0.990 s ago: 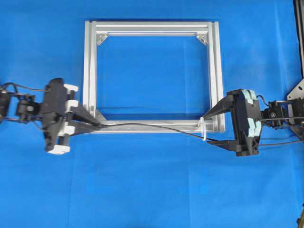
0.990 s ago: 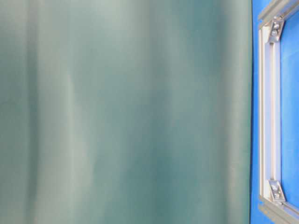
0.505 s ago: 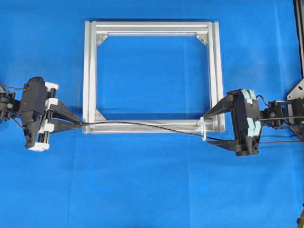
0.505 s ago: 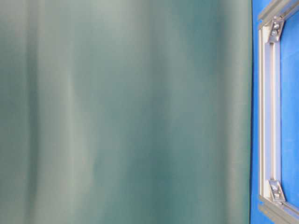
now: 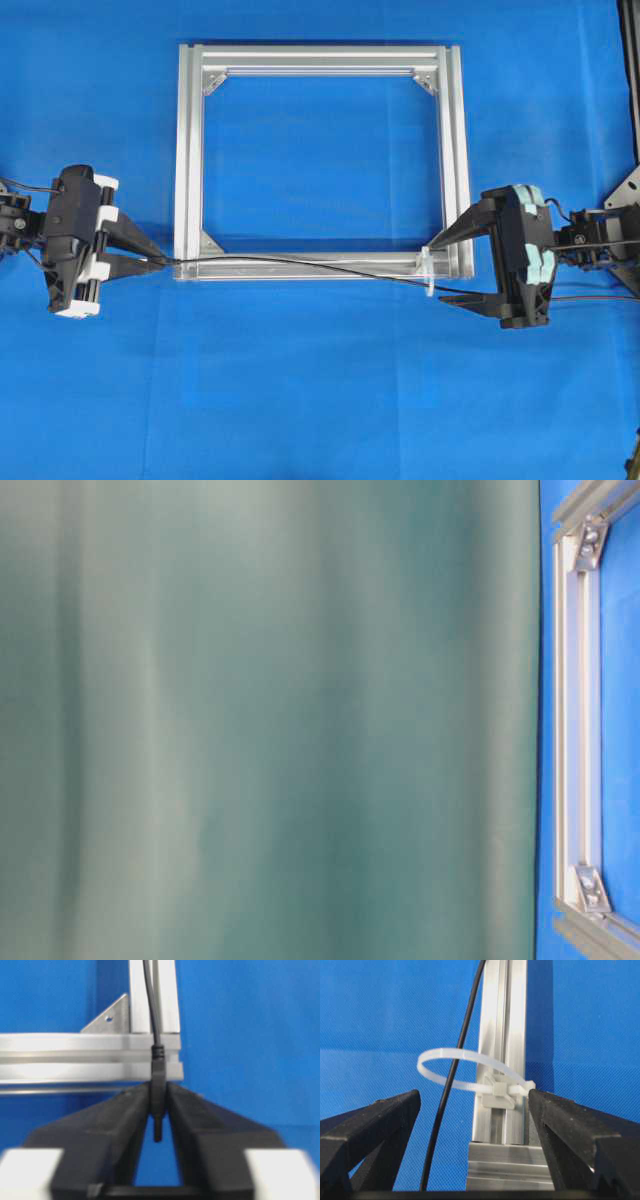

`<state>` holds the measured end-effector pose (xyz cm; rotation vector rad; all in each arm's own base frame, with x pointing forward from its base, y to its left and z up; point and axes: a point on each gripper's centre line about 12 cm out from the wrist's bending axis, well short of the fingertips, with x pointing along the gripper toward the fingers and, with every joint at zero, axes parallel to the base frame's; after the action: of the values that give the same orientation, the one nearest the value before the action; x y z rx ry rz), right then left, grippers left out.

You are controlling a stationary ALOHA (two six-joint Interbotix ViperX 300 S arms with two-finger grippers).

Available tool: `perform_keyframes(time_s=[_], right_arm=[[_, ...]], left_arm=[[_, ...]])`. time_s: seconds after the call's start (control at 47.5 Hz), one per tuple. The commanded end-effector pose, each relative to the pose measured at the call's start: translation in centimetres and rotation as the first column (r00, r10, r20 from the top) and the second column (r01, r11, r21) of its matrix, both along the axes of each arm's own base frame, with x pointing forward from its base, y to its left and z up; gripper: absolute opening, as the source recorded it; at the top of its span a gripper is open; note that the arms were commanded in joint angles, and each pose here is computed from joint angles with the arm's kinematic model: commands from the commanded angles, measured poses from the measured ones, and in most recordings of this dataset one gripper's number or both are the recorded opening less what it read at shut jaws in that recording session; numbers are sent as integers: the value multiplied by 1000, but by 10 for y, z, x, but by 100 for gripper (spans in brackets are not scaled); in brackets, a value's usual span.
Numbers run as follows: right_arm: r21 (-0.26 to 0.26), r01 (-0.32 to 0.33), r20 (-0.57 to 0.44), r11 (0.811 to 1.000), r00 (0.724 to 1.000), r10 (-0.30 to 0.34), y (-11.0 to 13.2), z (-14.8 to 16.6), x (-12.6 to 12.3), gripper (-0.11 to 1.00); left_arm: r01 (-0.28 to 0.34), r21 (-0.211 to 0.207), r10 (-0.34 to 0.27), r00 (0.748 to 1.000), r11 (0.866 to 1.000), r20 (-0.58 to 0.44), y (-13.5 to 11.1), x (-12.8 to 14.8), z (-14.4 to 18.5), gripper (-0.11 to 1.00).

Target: Insert the wire through the string loop located on the right side.

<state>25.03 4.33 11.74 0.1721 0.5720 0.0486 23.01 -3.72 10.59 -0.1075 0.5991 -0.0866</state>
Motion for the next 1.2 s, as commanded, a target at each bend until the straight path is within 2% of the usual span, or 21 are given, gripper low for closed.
perform_keyframes(time_s=[0.0, 0.147, 0.232, 0.358, 0.484, 0.632, 0.99, 1.179], right_arm=[[10, 5, 29, 1000, 1000, -5, 0, 7, 3, 94], [9, 4, 31, 1000, 1000, -4, 0, 8, 3, 94], [9, 3, 27, 1000, 1000, -4, 0, 7, 3, 94], [9, 3, 22, 1000, 1000, -3, 0, 7, 2, 94], [12, 4, 29, 1000, 1000, -5, 0, 11, 2, 94], [24, 13, 51, 1000, 999, -14, -4, 27, 2, 94], [29, -2, 124, 1000, 992, -2, -9, 74, -9, 94], [31, -2, 133, 1000, 991, -3, -12, 82, -14, 94]], left_arm=[[2, -6, -2, 1000, 1000, 13, -1, 1, 3, 27], [3, -4, -3, 1000, 1000, -7, -1, -1, 1, 71], [3, -3, -3, 1000, 1000, -14, -1, -1, 1, 87], [1, -6, -1, 1000, 1000, -7, -1, 0, 2, 82], [2, -13, -2, 999, 1000, 37, -3, 10, 14, 84], [9, -15, -7, 995, 1000, 103, -5, 21, 35, 84], [-26, -31, 31, 986, 999, 164, 4, 28, 71, 84], [-42, -32, 47, 980, 999, 191, 9, 28, 79, 84]])
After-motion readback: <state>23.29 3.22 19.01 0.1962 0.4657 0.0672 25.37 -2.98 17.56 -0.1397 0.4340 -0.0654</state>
